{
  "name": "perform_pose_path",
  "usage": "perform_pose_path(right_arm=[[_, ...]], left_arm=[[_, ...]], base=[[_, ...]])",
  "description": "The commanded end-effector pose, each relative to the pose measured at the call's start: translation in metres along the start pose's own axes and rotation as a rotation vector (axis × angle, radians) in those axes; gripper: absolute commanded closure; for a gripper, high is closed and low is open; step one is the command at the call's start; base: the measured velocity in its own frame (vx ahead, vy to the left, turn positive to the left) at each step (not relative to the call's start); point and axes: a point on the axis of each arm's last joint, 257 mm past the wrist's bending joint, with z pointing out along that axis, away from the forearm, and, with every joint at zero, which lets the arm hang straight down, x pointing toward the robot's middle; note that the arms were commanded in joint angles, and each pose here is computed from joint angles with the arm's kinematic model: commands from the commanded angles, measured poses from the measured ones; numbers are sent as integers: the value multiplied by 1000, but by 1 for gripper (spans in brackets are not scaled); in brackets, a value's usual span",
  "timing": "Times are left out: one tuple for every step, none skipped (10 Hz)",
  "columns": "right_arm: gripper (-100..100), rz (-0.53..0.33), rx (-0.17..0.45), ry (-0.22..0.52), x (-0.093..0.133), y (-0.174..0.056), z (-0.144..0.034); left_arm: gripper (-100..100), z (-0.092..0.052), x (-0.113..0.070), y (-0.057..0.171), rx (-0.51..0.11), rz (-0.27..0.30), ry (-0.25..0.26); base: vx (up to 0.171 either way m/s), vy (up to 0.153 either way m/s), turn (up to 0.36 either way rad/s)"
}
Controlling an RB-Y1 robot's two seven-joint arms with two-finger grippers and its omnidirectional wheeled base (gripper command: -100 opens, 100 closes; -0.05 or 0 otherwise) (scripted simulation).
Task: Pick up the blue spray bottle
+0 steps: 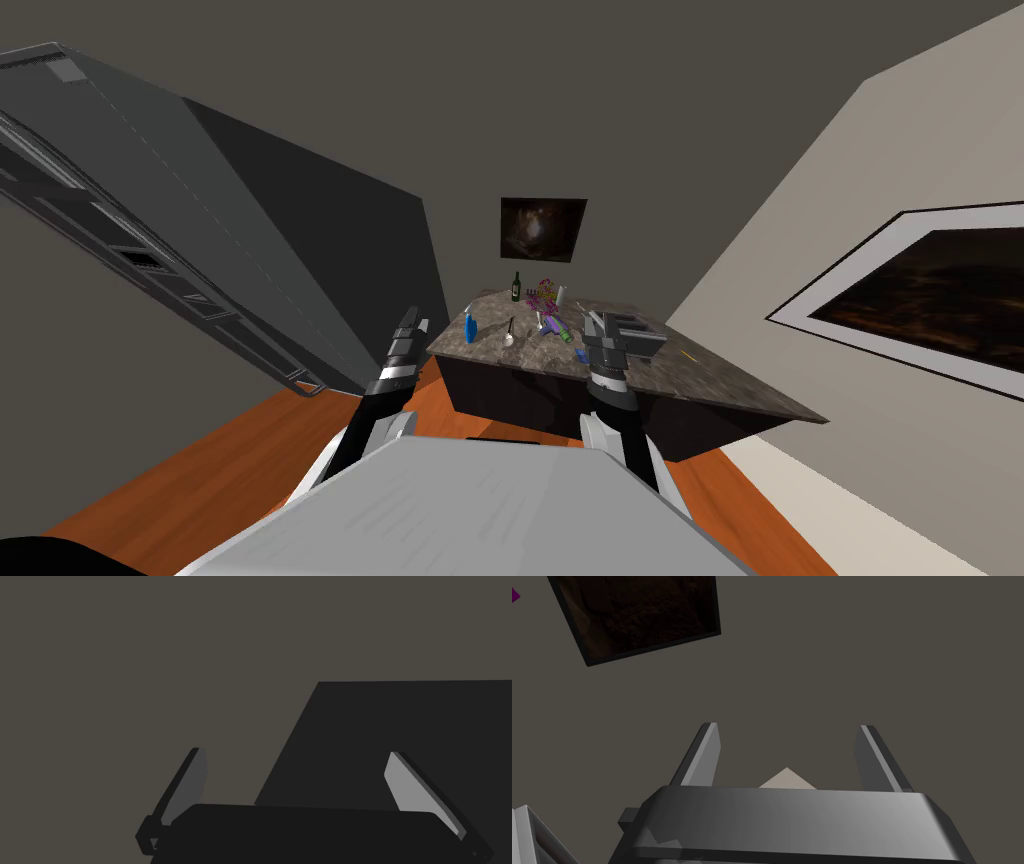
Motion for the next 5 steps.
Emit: perform_pose_path(right_arm=[[0,0,0,0,0,0,0],[0,0,0,0,0,0,0],[0,0,0,0,0,0,0],[0,0,0,0,0,0,0],[0,0,0,0,0,0,0]], left_arm=[[-100,-1,2,3,-6,22,30],[-100,-2,4,7,-13,40,52],[-100,-3,6,11,-24,61,76],[-100,-5,7,17,-38,83,99],[-100,-7,8,23,-55,106,122]], base=[[0,-7,-35],[2,-14,-47],[2,-16,-67],[4,-18,-91],[5,-21,-80]])
